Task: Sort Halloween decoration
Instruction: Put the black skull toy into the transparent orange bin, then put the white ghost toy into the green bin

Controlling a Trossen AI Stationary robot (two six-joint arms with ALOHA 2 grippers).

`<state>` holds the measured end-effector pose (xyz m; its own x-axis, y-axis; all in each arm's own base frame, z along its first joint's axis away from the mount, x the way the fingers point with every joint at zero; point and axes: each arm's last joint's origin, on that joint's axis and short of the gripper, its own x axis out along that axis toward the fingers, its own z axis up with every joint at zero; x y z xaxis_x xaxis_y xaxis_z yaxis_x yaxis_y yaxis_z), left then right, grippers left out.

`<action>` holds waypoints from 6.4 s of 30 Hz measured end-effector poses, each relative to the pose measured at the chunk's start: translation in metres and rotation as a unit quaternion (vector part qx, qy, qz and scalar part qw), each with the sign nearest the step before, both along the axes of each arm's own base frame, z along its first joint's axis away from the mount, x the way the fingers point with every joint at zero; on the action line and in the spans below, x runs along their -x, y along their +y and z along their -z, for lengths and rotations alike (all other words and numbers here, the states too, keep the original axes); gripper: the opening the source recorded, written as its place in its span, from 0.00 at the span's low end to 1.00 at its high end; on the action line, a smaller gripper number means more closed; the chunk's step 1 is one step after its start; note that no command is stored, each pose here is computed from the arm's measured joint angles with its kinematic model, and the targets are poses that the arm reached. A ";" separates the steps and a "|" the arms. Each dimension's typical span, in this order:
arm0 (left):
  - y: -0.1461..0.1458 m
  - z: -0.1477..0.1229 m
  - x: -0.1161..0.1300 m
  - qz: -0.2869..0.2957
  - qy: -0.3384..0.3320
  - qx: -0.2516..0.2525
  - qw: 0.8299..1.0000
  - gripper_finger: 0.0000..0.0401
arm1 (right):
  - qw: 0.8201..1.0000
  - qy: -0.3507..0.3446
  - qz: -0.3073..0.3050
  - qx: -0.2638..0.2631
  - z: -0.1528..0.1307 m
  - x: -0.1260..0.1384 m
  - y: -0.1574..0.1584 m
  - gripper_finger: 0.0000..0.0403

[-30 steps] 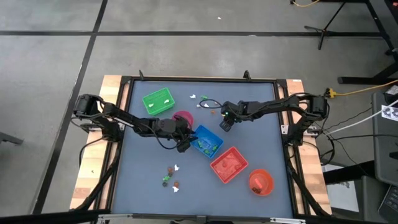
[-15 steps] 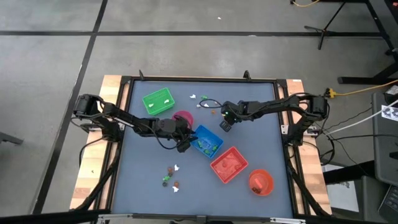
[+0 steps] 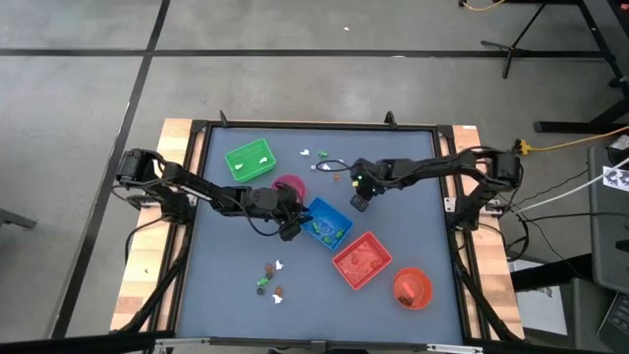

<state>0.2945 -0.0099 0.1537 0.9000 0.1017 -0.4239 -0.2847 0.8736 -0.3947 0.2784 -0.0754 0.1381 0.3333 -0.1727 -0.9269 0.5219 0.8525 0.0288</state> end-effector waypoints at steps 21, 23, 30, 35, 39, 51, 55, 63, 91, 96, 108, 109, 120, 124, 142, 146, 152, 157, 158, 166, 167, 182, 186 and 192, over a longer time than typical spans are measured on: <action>0.001 -0.001 0.000 -0.012 -0.006 -0.009 1.000 0.37 | 0.954 -0.088 -0.113 -0.263 -0.061 0.031 0.029 0.22; 0.001 -0.001 0.000 -0.012 -0.006 -0.009 1.000 0.37 | 0.945 -0.096 -0.129 -0.286 -0.065 0.032 0.036 0.22; 0.001 -0.001 0.000 -0.012 -0.006 -0.009 1.000 0.37 | 0.921 -0.089 -0.191 -0.329 -0.075 0.033 0.074 0.22; 0.001 -0.001 0.000 -0.011 -0.006 -0.009 1.000 0.37 | 0.908 -0.071 -0.238 -0.336 -0.078 0.037 0.103 0.22; 0.000 -0.001 0.000 -0.011 -0.006 -0.010 1.000 0.37 | 0.900 -0.049 -0.262 -0.346 -0.078 0.041 0.124 0.22; 0.000 -0.001 0.000 -0.011 -0.006 -0.010 1.000 0.37 | 0.879 0.014 -0.294 -0.375 -0.077 0.058 0.176 0.22; 0.000 -0.001 0.000 -0.011 -0.006 -0.010 1.000 0.37 | 0.878 0.039 -0.274 -0.390 -0.077 0.064 0.189 0.22; 0.000 -0.001 0.000 -0.011 -0.005 -0.010 1.000 0.37 | 0.870 0.066 -0.285 -0.397 -0.077 0.074 0.207 0.22; 0.000 -0.001 0.000 0.000 -0.003 -0.032 0.999 0.37 | 0.885 0.056 -0.285 -0.364 -0.076 0.075 0.209 0.53; 0.000 -0.007 0.000 0.019 -0.012 -0.056 0.998 0.37 | 0.909 0.033 -0.269 -0.316 -0.075 0.073 0.206 0.53; -0.009 -0.055 0.016 0.096 -0.094 -0.121 0.984 0.37 | 0.933 0.009 -0.248 -0.260 -0.074 0.070 0.204 0.53; -0.010 -0.058 0.017 0.100 -0.100 -0.127 0.982 0.37 | 0.935 0.007 -0.246 -0.257 -0.074 0.070 0.203 0.53; -0.042 -0.069 0.026 0.194 -0.131 -0.158 0.959 0.37 | 0.943 -0.002 -0.237 -0.234 -0.073 0.069 0.202 0.53; -0.064 -0.067 0.032 0.250 -0.132 -0.152 0.947 0.37 | 0.943 -0.002 -0.237 -0.234 -0.073 0.069 0.202 0.53; -0.121 -0.028 0.052 0.305 -0.011 -0.191 0.933 0.36 | 0.943 -0.002 -0.237 -0.234 -0.073 0.069 0.202 0.53; -0.122 -0.016 0.051 0.308 0.023 -0.199 0.930 0.36 | 0.943 -0.002 -0.237 -0.234 -0.073 0.069 0.202 0.53; -0.122 0.000 0.051 0.315 0.066 -0.208 0.924 0.36 | 0.943 -0.002 -0.237 -0.234 -0.073 0.069 0.202 0.53; -0.118 0.007 0.055 0.317 0.113 -0.219 0.916 0.36 | 0.943 -0.003 -0.237 -0.234 -0.073 0.069 0.202 0.53; -0.117 0.007 0.055 0.317 0.117 -0.220 0.915 0.36 | 0.944 -0.004 -0.236 -0.231 -0.073 0.069 0.202 0.53; -0.113 0.009 0.055 0.310 0.130 -0.221 0.915 0.36 | 0.948 -0.011 -0.231 -0.217 -0.073 0.068 0.201 0.53; -0.112 0.009 0.054 0.309 0.131 -0.221 0.916 0.36 | 0.949 -0.011 -0.231 -0.217 -0.073 0.068 0.201 0.53; -0.109 0.024 0.049 0.320 0.153 -0.208 0.911 0.36 | 0.948 -0.011 -0.231 -0.217 -0.073 0.068 0.201 0.53; -0.109 0.029 0.048 0.321 0.161 -0.209 0.910 0.36 | 0.948 -0.012 -0.231 -0.217 -0.073 0.068 0.201 0.53; -0.110 0.040 0.046 0.326 0.177 -0.209 0.905 0.36 | 0.948 -0.012 -0.231 -0.217 -0.073 0.068 0.202 0.53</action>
<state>0.2481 -0.1197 0.1137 0.6414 -0.1845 -0.7447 0.3010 0.9533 0.0231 0.2104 0.1261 0.2114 0.3020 0.3930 -0.8685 0.0910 0.8950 0.4367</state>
